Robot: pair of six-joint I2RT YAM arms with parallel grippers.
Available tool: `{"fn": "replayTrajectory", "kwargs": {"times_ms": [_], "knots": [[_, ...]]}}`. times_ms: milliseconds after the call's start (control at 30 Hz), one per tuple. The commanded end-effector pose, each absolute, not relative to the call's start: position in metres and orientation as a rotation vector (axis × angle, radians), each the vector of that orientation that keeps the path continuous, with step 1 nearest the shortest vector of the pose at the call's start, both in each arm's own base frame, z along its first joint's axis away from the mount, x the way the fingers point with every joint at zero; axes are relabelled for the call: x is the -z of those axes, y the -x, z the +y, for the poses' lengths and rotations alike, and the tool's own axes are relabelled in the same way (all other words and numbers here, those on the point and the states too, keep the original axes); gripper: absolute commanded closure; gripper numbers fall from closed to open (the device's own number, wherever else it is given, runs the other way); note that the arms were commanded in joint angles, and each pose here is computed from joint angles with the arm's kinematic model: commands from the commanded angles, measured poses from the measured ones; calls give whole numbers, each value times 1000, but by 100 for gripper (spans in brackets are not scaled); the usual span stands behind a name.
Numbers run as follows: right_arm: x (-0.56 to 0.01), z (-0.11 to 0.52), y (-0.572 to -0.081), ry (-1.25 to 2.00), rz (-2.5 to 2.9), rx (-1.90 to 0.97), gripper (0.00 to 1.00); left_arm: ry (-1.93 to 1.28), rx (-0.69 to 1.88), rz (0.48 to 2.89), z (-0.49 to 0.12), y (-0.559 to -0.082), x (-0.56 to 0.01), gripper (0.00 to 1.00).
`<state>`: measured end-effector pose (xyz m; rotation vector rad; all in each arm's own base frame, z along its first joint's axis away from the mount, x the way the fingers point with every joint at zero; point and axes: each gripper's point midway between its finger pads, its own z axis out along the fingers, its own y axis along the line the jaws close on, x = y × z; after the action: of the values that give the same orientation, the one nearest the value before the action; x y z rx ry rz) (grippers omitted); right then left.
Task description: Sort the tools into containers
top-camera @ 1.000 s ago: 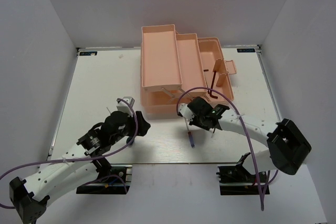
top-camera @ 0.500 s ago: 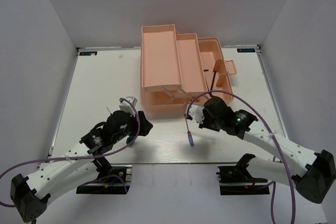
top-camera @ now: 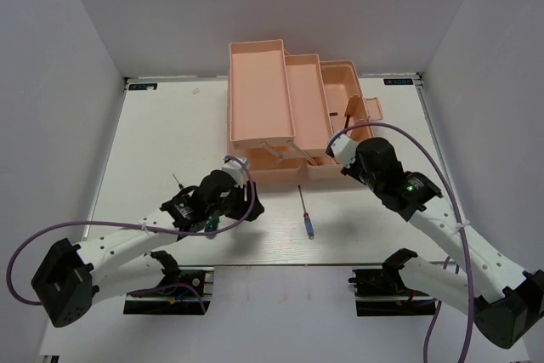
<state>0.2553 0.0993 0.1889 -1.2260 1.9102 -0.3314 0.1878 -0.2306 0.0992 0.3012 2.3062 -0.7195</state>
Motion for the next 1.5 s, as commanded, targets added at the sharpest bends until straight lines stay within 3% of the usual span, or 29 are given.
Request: {"fn": "replayTrajectory", "kwargs": {"times_ms": [0, 167, 300, 333, 400, 500, 633, 667, 733, 767, 800, 1200, 1467], "knots": [[-239, 89, -284, 967, 1837, 412, 100, -404, 839, 2200, -263, -194, -131, 31], [-242, 87, -307, 829, 1860, 403, 100, -536, 912, 2158, -294, -189, -138, 31], [-213, 108, -336, 798, 1983, 309, 100, -619, 952, 2137, -322, -187, -138, 31], [-229, 113, -347, 759, 1961, 275, 100, -620, 931, 2150, -330, -192, -135, 31], [-199, 116, -364, 726, 2073, 261, 100, -591, 893, 2178, -339, -196, -135, 31], [-210, 129, -391, 652, 2108, 195, 100, -569, 818, 2231, -355, -203, -123, 31], [-182, 130, -417, 601, 2249, 101, 100, -560, 730, 2311, -370, -200, -103, 31], [-179, 130, -417, 585, 2277, 63, 93, -553, 692, 2327, -372, -198, -98, 31], [-171, 130, -412, 565, 2326, 7, 62, -524, 585, 2397, -372, -198, -83, 31], [-169, 127, -408, 559, 2332, -13, 38, -514, 547, 2421, -372, -197, -78, 31], [-170, 125, -407, 547, 2331, -16, 33, -516, 539, 2422, -380, -192, -82, 31], [-183, 84, -359, 322, 2313, -189, 31, -357, 229, 2512, -391, -169, -51, 32], [-178, 75, -330, 261, 2310, -287, 31, -297, 77, 2536, -388, -169, -23, 40]]}}
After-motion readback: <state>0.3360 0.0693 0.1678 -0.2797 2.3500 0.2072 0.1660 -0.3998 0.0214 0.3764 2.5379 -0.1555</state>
